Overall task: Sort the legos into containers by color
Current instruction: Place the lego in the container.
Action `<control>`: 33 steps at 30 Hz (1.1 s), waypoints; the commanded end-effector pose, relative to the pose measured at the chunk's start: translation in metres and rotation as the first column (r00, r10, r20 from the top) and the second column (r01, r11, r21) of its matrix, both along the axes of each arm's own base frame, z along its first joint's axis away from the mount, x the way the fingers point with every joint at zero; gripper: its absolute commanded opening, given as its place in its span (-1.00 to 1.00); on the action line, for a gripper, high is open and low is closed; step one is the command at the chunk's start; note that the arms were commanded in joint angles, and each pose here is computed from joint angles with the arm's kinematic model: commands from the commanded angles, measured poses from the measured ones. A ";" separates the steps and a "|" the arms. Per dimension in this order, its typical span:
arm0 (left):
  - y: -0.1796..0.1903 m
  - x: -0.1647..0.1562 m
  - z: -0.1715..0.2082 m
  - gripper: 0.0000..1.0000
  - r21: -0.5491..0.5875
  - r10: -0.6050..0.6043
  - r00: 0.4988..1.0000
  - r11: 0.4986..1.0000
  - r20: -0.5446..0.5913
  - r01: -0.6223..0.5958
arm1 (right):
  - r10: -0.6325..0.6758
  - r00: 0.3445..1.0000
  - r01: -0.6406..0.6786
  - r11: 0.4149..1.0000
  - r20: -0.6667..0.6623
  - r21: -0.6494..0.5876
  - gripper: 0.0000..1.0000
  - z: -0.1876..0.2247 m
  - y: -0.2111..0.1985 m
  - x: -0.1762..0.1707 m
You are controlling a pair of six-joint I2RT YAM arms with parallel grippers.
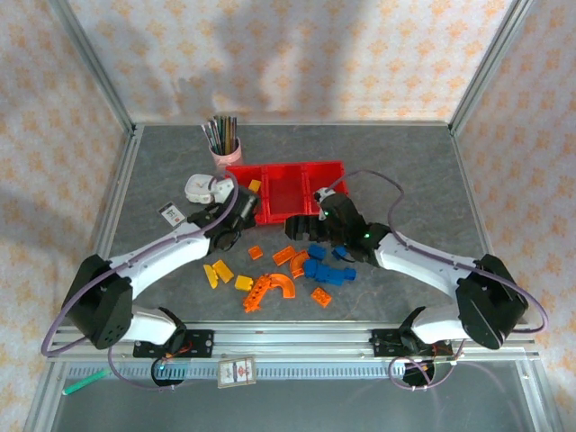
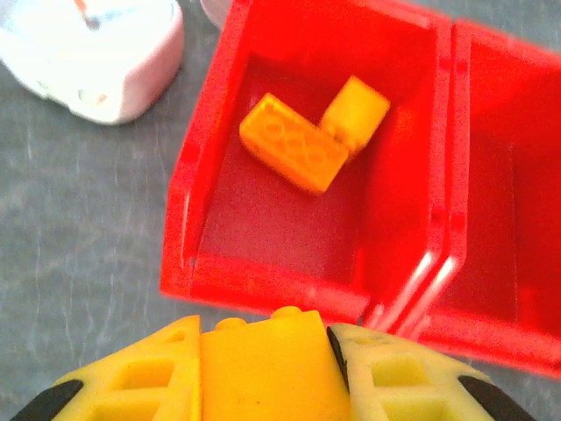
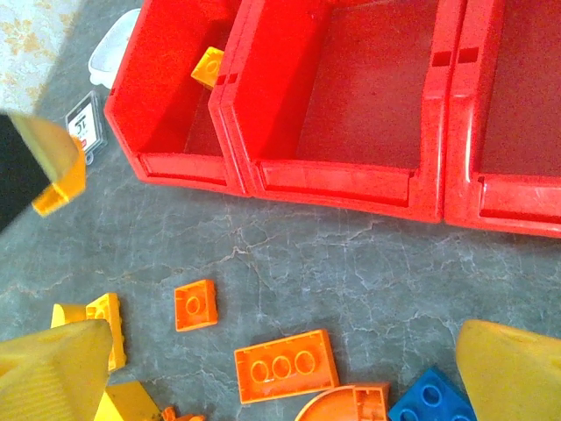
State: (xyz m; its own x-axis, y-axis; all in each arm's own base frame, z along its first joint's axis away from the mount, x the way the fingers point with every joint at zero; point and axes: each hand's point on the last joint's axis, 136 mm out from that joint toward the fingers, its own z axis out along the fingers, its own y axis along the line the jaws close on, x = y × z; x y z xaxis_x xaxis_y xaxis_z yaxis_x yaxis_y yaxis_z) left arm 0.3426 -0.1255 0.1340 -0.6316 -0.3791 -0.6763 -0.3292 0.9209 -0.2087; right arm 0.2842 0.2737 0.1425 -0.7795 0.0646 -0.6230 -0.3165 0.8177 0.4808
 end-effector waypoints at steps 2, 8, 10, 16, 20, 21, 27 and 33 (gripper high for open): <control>0.012 0.032 0.003 -0.39 0.089 0.003 1.000 0.996 -0.011 -0.002 | -0.062 0.997 0.062 0.998 0.039 0.008 1.00 0.011 0.000 0.019; 0.021 0.068 -0.006 -0.37 0.152 0.021 0.999 0.988 -0.037 -0.015 | -0.077 0.995 0.078 0.997 0.055 -0.009 1.00 0.012 0.001 0.027; 0.024 0.073 -0.010 -0.32 0.159 0.033 0.998 0.987 -0.056 -0.023 | -0.076 0.996 0.077 0.997 0.056 -0.016 1.00 0.012 0.001 0.028; 0.021 0.079 -0.010 -0.01 0.183 -0.003 0.998 0.983 -0.067 0.015 | -0.064 0.996 0.066 0.998 0.069 -0.019 0.99 0.017 0.003 0.030; 0.017 0.077 0.001 0.11 0.153 -0.023 0.998 0.988 -0.052 0.031 | -0.049 0.997 0.050 0.998 0.066 -0.025 0.99 0.020 0.005 0.030; 0.016 0.076 0.004 0.13 0.142 -0.031 0.999 0.989 -0.040 0.037 | -0.045 0.997 0.046 0.999 0.063 -0.021 0.99 0.020 0.006 0.029; 0.019 0.050 0.022 0.17 0.074 -0.050 0.999 0.996 -0.009 0.050 | -0.004 0.999 0.005 1.000 0.046 -0.026 0.99 0.017 0.011 0.017; 0.040 -0.005 0.015 0.20 0.067 0.005 0.999 0.998 -0.048 -0.001 | 0.064 0.998 -0.063 0.996 0.023 -0.063 0.99 0.006 0.026 -0.005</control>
State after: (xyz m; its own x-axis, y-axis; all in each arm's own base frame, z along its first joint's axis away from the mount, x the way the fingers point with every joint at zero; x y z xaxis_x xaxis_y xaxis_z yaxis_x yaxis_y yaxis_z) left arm 0.3673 -0.0978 0.1646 -0.6288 -0.3223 -0.7076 -0.2870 0.9420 -0.1740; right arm 0.2883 0.2930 0.1500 -0.7638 0.0229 -0.6451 -0.3493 0.8258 0.4428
